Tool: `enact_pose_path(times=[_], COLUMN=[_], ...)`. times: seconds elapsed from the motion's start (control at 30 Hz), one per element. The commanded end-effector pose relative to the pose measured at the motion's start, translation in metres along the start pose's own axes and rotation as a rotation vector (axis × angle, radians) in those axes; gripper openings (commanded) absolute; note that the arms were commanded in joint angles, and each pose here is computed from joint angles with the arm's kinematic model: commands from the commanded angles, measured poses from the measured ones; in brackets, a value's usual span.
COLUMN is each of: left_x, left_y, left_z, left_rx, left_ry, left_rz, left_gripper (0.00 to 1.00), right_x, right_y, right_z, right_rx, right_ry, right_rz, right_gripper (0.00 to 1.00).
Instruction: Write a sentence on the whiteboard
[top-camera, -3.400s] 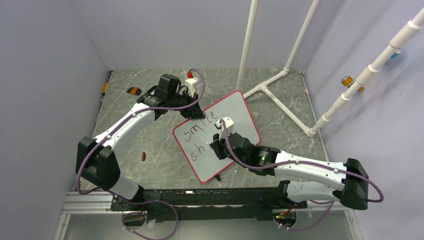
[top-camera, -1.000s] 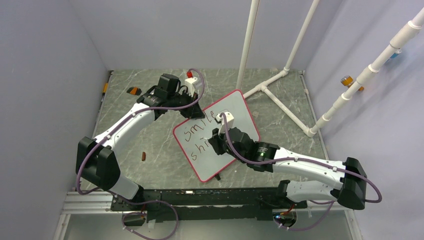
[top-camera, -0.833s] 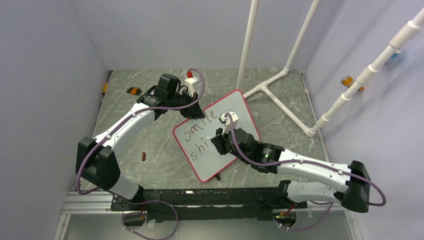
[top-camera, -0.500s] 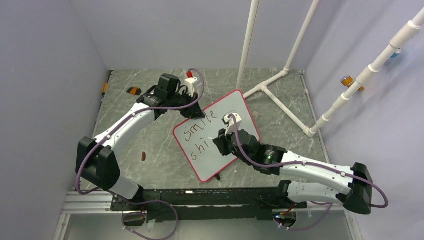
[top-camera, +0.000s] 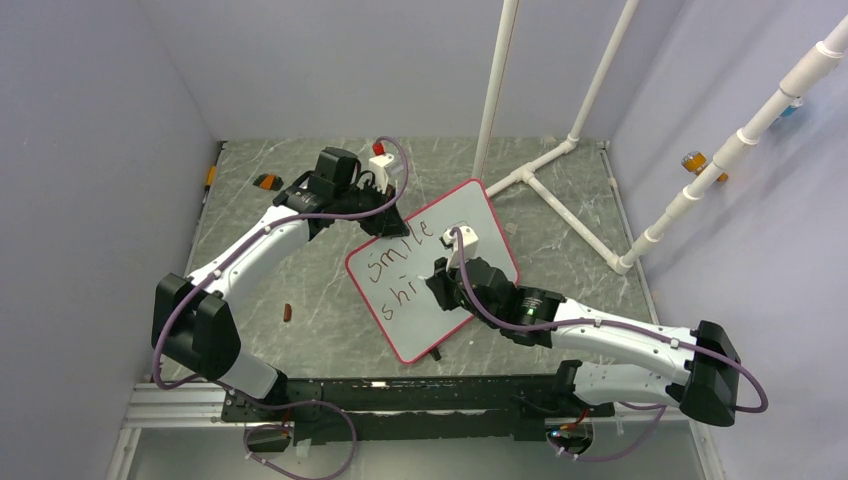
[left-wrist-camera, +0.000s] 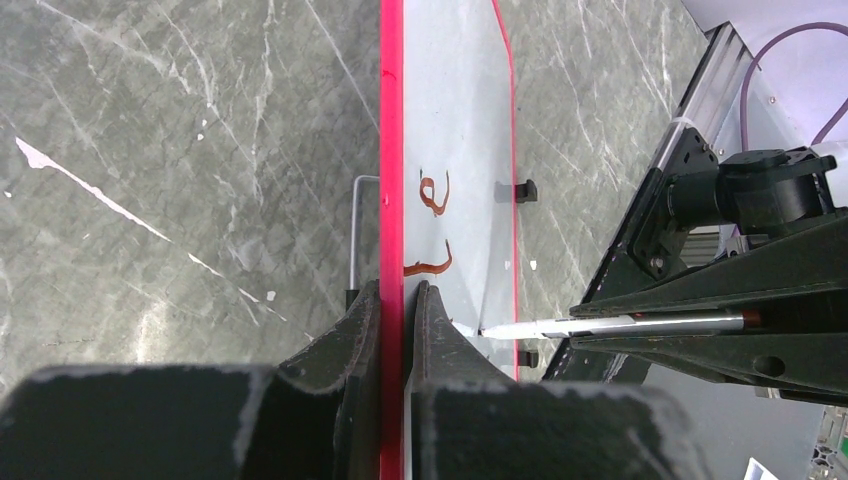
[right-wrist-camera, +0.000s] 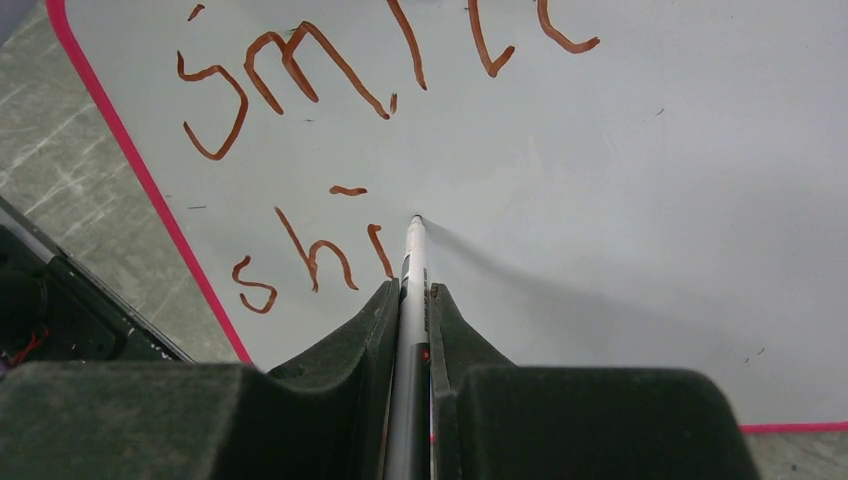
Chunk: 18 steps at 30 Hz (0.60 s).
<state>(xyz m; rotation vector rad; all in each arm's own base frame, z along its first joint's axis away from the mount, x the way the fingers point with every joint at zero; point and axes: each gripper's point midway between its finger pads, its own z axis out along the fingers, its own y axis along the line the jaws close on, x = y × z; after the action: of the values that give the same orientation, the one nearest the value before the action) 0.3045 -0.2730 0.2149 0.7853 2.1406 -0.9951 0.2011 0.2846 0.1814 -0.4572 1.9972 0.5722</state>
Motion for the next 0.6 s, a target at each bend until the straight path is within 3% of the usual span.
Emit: enact_pose_path(times=[0.0, 0.57], left_x=[-0.03, -0.032], left_y=[0.011, 0.012], left_z=[-0.011, -0.011], left_rx=[-0.09, -0.092], left_ry=[-0.098, -0.101], left_rz=[0.125, 0.125], left_gripper=[0.0, 0.0], right_x=[-0.003, 0.027], right_y=[0.002, -0.009], right_z=[0.004, -0.006], right_rx=[-0.007, 0.003], right_ry=[-0.014, 0.057], right_rz=[0.02, 0.043], right_gripper=[0.0, 0.0])
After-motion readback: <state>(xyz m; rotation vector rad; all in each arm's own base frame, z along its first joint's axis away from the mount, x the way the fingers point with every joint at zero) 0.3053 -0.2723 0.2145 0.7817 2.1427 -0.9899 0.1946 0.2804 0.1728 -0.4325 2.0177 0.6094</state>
